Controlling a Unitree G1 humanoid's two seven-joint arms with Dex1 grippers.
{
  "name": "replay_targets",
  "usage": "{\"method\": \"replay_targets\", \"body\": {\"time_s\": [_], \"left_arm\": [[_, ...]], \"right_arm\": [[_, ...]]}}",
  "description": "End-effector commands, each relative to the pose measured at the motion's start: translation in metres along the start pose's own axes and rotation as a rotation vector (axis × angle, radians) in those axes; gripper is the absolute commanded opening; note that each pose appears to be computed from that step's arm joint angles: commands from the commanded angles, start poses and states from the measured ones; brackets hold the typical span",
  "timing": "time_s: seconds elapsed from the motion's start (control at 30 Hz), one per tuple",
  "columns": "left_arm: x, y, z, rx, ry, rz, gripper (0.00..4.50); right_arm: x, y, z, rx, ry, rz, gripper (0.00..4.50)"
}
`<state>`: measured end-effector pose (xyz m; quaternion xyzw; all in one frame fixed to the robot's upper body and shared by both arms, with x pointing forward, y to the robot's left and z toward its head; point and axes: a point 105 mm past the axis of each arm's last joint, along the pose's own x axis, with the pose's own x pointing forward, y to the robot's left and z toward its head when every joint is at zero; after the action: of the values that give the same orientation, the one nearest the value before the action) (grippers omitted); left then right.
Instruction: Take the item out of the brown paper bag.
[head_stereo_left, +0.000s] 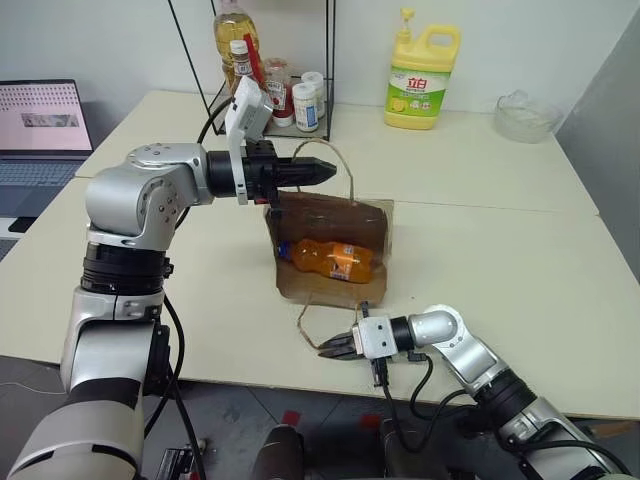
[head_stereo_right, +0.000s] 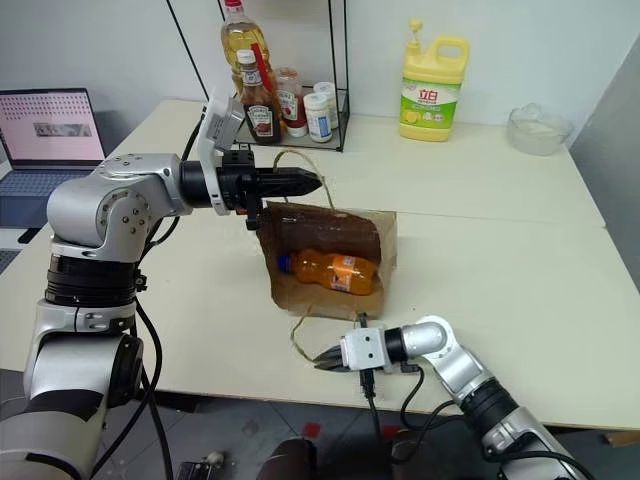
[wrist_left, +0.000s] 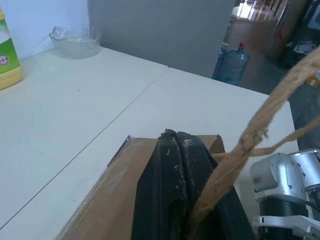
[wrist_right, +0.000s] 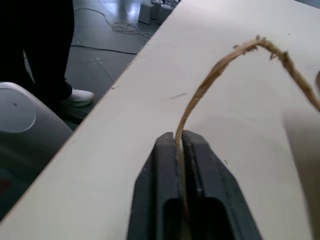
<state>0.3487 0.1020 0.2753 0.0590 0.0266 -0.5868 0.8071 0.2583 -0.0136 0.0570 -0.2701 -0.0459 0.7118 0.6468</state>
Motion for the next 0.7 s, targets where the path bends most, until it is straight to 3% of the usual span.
{"method": "replay_targets", "body": {"time_s": [0.03, 0.3, 0.47, 0.6, 0.7], "left_arm": [[-0.002, -0.008, 0.011, 0.057, -0.032, -0.02, 0.0], [-0.003, -0.01, 0.005, 0.041, -0.023, -0.027, 0.0], [-0.005, -0.009, 0.002, 0.036, -0.018, -0.026, 0.0], [-0.004, -0.007, 0.002, 0.035, -0.015, -0.024, 0.0], [-0.003, -0.008, 0.002, 0.036, -0.013, -0.026, 0.0]], "right_arm": [[-0.022, -0.004, -0.006, 0.087, 0.045, -0.061, 1.64], [-0.069, -0.008, 0.052, 0.107, -0.028, -0.197, 4.48], [-0.091, -0.001, 0.068, 0.133, -0.014, -0.23, 4.48], [-0.095, -0.027, 0.085, 0.21, -0.083, -0.337, 4.48], [-0.078, -0.048, 0.109, 0.315, -0.242, -0.363, 3.88]]}}
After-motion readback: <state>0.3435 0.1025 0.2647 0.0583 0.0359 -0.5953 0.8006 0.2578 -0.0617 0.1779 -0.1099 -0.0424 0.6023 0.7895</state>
